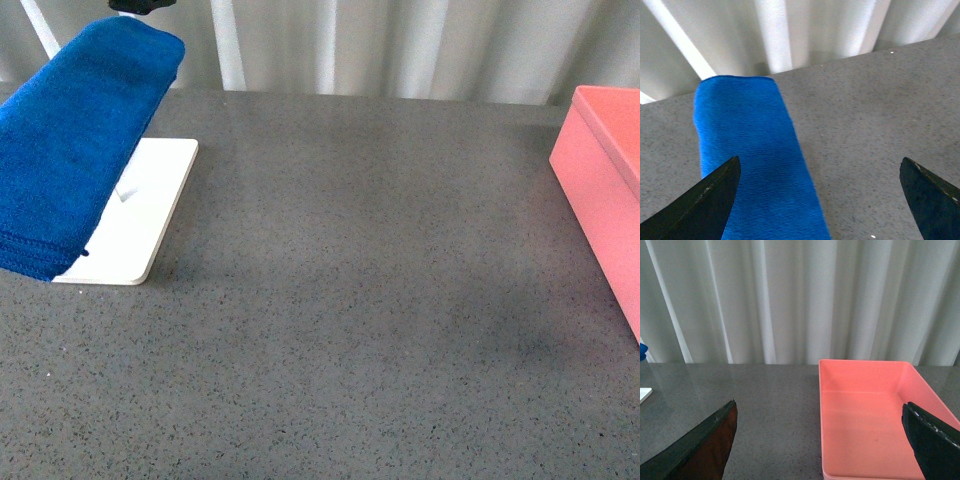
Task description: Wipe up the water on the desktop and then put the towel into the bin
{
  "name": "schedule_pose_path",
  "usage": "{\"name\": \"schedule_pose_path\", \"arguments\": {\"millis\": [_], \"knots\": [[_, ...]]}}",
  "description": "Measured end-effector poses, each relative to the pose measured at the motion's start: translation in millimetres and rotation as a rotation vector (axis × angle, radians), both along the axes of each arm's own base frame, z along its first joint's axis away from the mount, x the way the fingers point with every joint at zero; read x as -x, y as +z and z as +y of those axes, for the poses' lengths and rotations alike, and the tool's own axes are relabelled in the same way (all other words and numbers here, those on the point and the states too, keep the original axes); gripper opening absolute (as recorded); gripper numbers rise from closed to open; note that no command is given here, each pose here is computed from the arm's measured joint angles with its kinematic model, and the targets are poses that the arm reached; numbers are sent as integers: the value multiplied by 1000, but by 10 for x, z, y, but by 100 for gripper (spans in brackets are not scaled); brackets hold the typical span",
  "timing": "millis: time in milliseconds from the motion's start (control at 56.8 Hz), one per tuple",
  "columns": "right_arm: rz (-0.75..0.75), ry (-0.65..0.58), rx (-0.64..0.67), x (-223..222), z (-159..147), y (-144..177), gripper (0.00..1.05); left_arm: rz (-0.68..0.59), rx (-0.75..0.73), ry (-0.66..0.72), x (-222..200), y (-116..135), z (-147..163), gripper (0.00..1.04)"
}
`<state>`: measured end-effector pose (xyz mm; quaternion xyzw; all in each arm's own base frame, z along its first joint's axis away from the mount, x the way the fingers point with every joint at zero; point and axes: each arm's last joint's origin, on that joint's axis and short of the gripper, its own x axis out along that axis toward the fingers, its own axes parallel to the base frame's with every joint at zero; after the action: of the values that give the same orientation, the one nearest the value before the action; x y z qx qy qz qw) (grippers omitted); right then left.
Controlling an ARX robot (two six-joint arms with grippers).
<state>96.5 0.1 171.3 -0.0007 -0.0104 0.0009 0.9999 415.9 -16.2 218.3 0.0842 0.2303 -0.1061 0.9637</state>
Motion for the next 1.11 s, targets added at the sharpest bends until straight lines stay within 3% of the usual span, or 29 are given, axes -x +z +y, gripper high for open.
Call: {"name": "schedule_pose_path", "arguments": {"millis": [211, 475, 950, 1108], "knots": [[0, 0, 0, 0, 0, 0, 98, 64, -45, 45, -158, -80, 250, 98], [0, 0, 0, 0, 0, 0, 98, 214, -36, 77, -273, -275, 321, 98], [0, 0, 0, 0, 0, 0, 98, 232, -36, 69, -311, -363, 324, 98], [0, 0, 0, 0, 0, 0, 98, 253, -31, 65, -279, -422, 330, 63]]}}
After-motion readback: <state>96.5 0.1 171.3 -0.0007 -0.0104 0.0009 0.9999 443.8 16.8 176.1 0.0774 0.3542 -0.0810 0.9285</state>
